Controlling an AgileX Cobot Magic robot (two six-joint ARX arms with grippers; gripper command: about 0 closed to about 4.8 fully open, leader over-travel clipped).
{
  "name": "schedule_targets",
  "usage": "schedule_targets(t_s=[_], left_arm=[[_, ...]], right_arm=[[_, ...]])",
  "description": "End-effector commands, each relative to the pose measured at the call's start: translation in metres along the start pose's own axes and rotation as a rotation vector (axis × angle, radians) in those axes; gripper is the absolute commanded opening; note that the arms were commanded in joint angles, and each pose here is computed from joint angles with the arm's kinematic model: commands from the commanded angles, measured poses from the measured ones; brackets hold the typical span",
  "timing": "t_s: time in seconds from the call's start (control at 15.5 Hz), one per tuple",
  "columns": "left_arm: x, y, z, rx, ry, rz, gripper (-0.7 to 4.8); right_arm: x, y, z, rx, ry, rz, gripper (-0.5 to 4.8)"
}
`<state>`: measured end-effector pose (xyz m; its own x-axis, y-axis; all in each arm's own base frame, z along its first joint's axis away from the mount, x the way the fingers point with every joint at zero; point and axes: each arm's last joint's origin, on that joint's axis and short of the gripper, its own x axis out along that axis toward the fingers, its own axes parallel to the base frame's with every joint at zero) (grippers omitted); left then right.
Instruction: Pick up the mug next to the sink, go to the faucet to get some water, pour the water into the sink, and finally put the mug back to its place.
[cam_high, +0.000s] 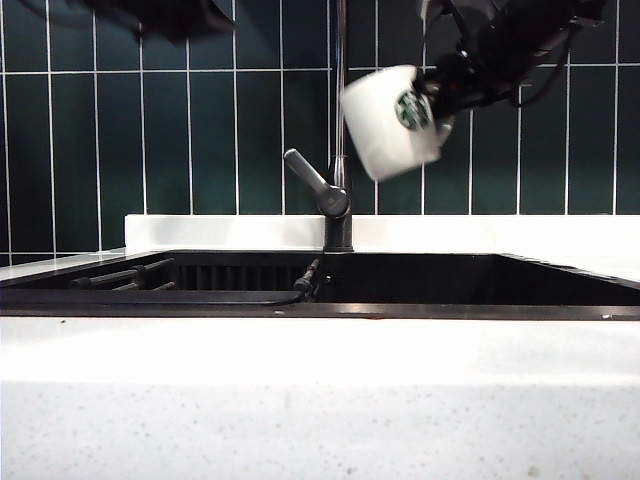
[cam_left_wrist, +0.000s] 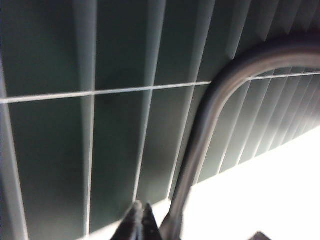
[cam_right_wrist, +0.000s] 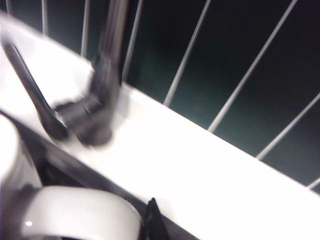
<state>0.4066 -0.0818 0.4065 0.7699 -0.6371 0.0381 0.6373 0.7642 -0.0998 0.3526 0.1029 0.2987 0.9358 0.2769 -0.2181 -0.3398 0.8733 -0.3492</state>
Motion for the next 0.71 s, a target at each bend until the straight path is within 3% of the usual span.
schedule_targets(t_s=[0.06,0.19,0.39,0.58,0.71], left_arm=[[-0.047,-0.033,0.036,0.122,0.008,0.056,-0.06],[-0.08,-0.052,0.044,0.136,0.013,0.081,-0.06],[-0.137,-0.08,0.015,0.147,0.099,0.147,-0.06],[-0.178,-0.091,-0.069,0.079,0.251,0.23,-0.06],[-0.187,-0.092,-0.102,0.019,0.296,0.238,-0.06]], right_arm=[[-0.005,-0.005,0.011,-0.169,-0.035,-0.033,-0.01],[-0.005,-0.005,0.009,-0.268,0.0,-0.058,-0.01],[-0.006,-0.007,0.008,-0.379,0.052,-0.132,-0.01],[-0.006,-0.006,0.002,-0.467,0.123,-0.128,-0.01],[-0.006,-0.005,-0.001,-0.57,0.194,-0.139,-0.01]])
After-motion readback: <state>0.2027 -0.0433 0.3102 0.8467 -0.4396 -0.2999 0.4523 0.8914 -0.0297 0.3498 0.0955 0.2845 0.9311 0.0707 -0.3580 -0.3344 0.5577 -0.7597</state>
